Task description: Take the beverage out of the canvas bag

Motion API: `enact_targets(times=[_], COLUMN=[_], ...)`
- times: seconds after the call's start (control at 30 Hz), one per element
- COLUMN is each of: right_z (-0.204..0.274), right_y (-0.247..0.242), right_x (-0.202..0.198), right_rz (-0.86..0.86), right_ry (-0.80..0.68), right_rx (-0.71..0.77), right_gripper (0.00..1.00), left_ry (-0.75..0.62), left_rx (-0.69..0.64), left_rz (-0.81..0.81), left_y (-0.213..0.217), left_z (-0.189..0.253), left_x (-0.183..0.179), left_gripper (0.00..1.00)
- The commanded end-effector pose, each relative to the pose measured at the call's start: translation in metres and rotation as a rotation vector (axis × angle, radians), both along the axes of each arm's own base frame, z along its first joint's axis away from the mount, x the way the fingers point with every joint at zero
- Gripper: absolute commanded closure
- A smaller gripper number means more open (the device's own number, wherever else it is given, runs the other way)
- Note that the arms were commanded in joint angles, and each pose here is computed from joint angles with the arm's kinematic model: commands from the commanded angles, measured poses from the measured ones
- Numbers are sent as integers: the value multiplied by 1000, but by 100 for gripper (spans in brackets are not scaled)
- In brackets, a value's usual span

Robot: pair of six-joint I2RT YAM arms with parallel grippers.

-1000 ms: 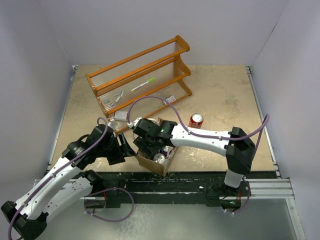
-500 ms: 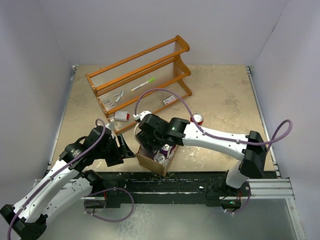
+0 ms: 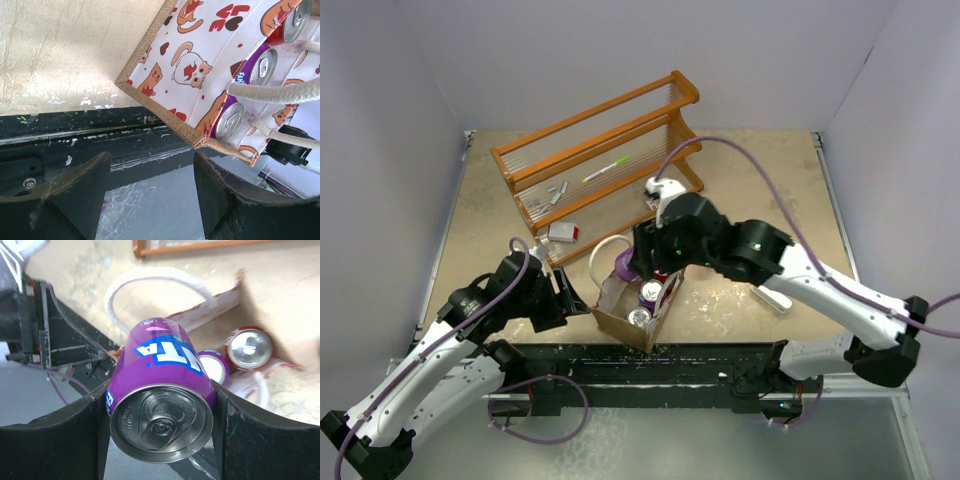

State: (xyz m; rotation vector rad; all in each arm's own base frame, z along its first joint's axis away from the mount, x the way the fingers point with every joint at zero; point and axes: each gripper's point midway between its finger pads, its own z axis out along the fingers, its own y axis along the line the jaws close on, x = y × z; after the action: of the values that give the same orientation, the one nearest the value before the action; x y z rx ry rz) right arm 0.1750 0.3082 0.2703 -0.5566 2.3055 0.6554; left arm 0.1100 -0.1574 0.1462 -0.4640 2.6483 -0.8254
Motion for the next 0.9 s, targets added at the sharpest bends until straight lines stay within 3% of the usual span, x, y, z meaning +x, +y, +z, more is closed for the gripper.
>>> enact_targets(times=[0.0, 0.2, 0.47, 0.63, 0.87], right_z=[80, 78, 8, -50, -95], right_y=[-42, -119, -186, -186, -179], right_x=[23, 46, 67, 71, 79], right_rz=[-134, -403, -717, -693, -707], right_ry=[-165, -301, -195, -106, -55], right_rx=[163, 8, -205, -273, -259], right_gripper=[95, 100, 100, 100, 99], left_ry=[-70, -72, -69, -70, -58], left_rx=[-48, -48, -42, -27, -14], left_rz=[35, 54, 46, 52, 50], left_y=[-6, -9, -15, -14, -12], left_z=[22, 21, 24, 23, 28], left_x=[14, 21, 28, 32, 29], left_gripper=[29, 26, 22, 19, 17])
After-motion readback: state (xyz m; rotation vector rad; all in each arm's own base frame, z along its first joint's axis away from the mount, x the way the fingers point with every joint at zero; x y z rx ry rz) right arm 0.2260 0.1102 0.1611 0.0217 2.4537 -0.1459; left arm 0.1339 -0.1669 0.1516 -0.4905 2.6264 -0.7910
